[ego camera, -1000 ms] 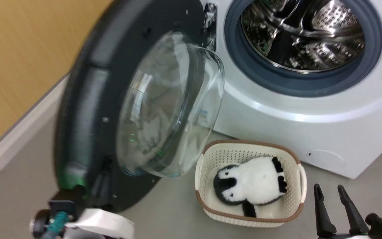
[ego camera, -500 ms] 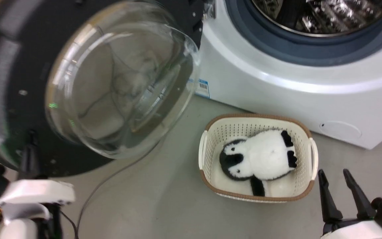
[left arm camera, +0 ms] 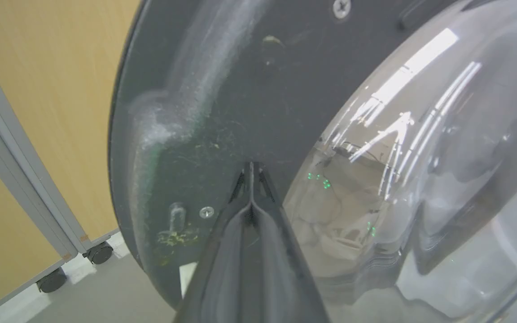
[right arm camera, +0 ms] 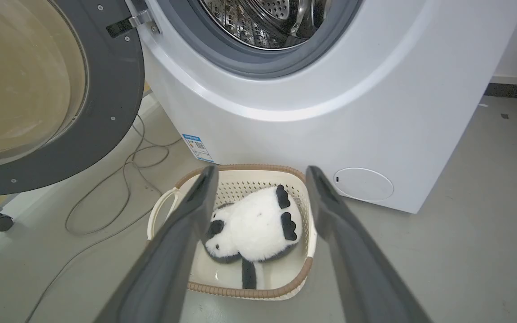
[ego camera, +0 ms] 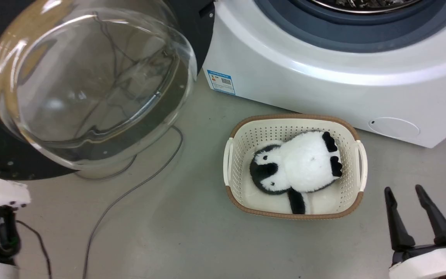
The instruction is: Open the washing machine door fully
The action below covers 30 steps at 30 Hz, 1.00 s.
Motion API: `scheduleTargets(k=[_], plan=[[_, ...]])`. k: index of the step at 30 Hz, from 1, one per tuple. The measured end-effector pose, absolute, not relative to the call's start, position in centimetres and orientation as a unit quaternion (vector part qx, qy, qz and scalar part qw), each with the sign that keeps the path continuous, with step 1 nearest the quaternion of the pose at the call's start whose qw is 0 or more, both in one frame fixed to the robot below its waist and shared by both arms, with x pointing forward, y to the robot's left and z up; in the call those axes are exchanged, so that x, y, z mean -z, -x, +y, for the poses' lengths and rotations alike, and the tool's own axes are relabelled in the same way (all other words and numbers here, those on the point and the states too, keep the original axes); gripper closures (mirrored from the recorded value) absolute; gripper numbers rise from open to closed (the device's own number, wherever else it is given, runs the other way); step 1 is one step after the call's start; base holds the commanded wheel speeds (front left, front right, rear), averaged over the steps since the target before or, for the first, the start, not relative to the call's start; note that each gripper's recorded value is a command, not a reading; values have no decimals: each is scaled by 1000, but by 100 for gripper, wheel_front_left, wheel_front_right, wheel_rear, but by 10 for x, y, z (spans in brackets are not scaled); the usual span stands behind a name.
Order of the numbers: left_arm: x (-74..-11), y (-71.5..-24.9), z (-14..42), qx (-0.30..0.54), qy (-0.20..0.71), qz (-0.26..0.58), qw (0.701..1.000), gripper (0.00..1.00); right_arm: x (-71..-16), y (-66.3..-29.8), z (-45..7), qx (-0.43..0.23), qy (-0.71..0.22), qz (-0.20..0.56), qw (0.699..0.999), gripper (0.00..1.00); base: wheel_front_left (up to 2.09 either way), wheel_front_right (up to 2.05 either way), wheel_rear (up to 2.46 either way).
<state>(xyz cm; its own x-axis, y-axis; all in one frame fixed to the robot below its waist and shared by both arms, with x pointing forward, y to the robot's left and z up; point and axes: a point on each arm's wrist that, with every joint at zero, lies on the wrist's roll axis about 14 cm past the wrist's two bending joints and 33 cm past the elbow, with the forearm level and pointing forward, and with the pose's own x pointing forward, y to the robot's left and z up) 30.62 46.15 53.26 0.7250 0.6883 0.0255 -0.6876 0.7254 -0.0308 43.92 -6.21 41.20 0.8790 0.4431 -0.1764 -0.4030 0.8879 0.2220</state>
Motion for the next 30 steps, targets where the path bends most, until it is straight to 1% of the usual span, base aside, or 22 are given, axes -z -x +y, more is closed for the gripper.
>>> scheduleTargets(k=[9, 17, 21, 30], plan=[[-520, -313, 473, -368, 4, 6, 930, 100, -411, -441, -67, -213, -88, 112, 967, 0, 0, 0, 0], [-534, -313, 468, -351, -11, -20, 936, 100, -424, -439, -65, -215, -86, 95, 968, 0, 0, 0, 0], [-545, -315, 451, -321, -19, -37, 946, 100, -439, -437, -66, -209, -88, 74, 971, 0, 0, 0, 0], [-568, -313, 386, -229, -17, -89, 969, 100, -480, -426, -77, -190, -91, 18, 977, 0, 0, 0, 0]])
